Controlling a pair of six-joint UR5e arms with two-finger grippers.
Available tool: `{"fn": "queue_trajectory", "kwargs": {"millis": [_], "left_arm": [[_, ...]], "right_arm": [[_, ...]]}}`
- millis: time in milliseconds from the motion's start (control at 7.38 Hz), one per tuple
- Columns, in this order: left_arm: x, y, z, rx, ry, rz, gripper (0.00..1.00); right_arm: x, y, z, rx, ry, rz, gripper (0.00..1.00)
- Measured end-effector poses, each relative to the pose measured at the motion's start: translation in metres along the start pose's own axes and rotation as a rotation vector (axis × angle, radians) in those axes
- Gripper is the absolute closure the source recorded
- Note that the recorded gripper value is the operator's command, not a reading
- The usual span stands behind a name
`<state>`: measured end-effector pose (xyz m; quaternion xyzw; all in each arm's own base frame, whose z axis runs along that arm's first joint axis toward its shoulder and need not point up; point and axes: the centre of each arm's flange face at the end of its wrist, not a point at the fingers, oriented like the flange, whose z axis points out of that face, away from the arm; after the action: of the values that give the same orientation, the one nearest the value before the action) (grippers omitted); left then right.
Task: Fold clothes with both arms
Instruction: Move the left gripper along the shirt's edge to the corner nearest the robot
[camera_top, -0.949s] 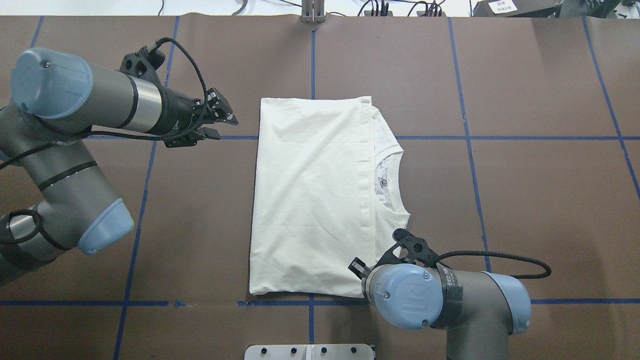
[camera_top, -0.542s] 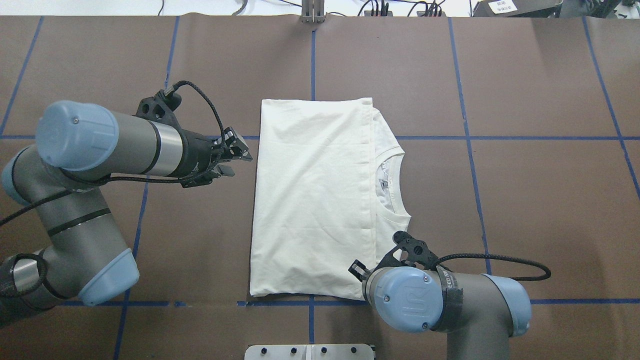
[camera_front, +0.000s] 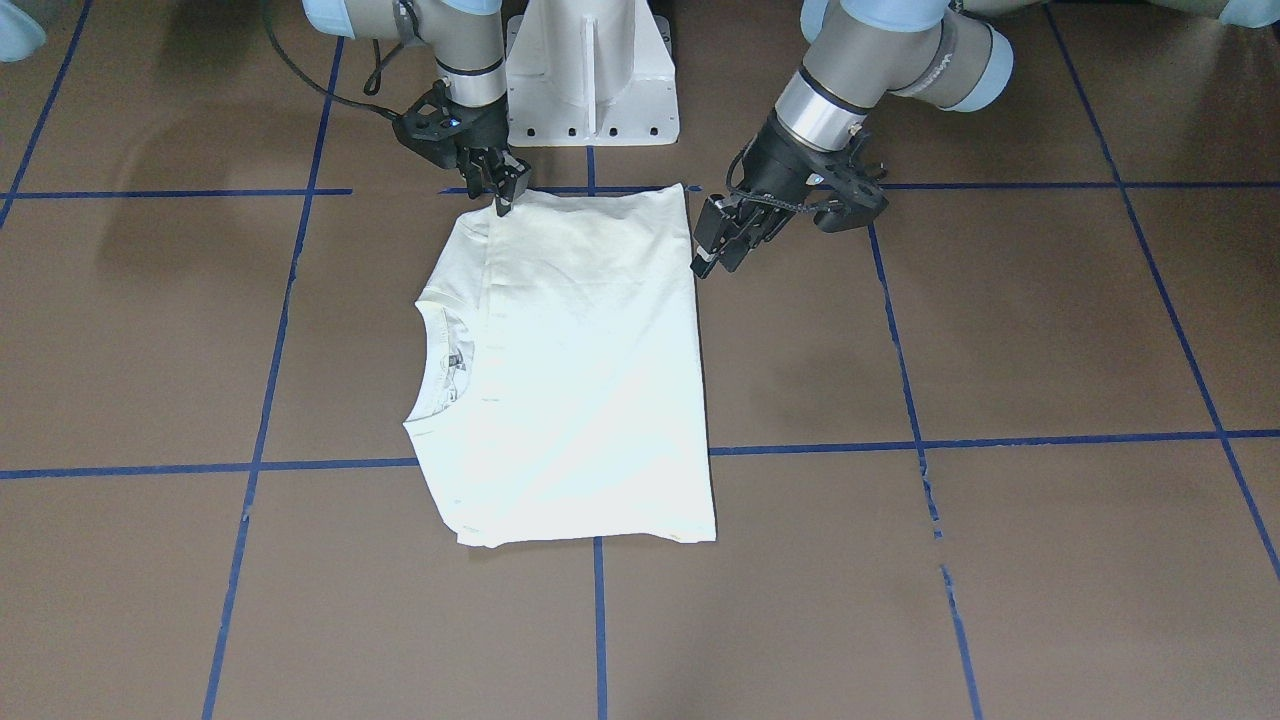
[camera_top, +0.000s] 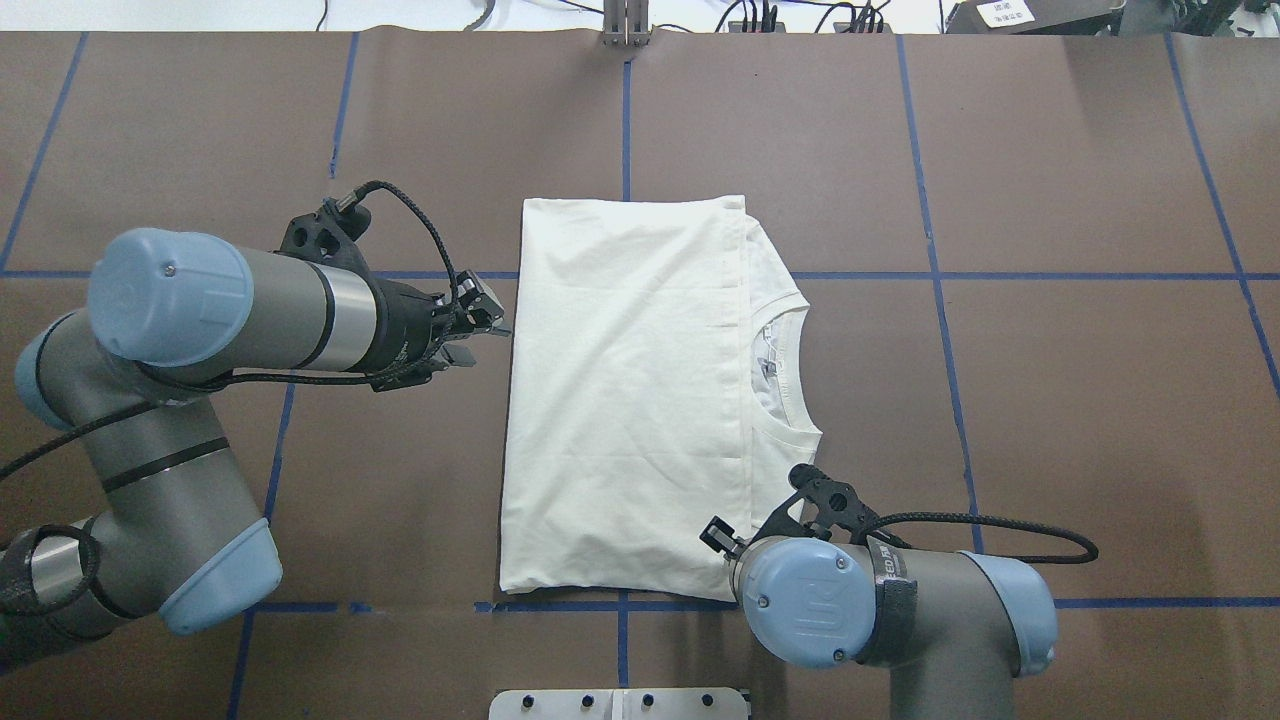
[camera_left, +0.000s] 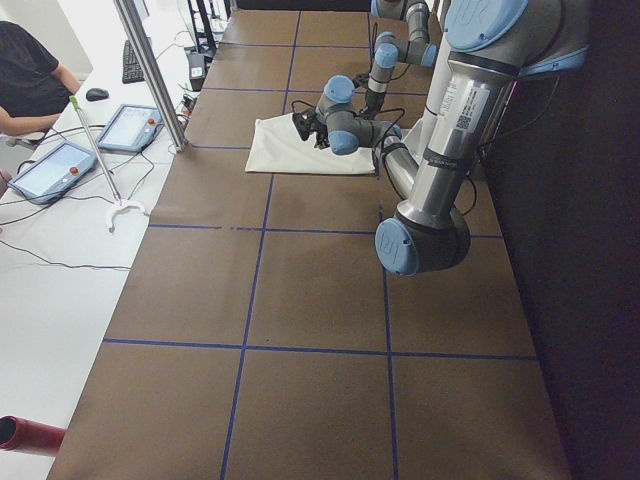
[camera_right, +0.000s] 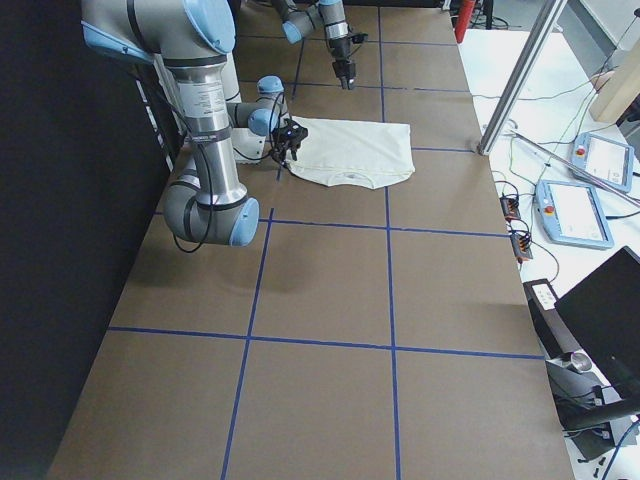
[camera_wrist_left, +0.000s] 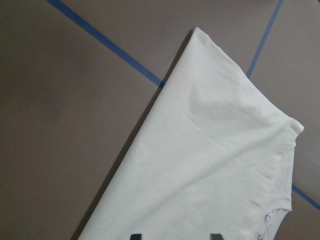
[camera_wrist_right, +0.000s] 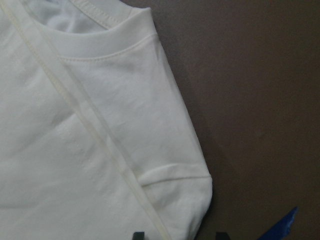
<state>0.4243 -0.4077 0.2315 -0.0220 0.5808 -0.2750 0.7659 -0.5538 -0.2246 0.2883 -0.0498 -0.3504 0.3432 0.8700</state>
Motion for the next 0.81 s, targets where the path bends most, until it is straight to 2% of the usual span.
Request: {"fn": "queue_trajectory", "kwargs": {"millis": [542,813], "left_arm": [[-0.001,0.000,0.000,0.001,-0.003,-0.001,0.45],[-0.001,0.000,-0.001,0.000,-0.001,0.000,0.45]], "right_arm": [[0.000,0.002,0.011,0.011,0.014,-0.012,0.39],[0.000,0.005,0.013,0.011,0.017,-0.016,1.00]]}}
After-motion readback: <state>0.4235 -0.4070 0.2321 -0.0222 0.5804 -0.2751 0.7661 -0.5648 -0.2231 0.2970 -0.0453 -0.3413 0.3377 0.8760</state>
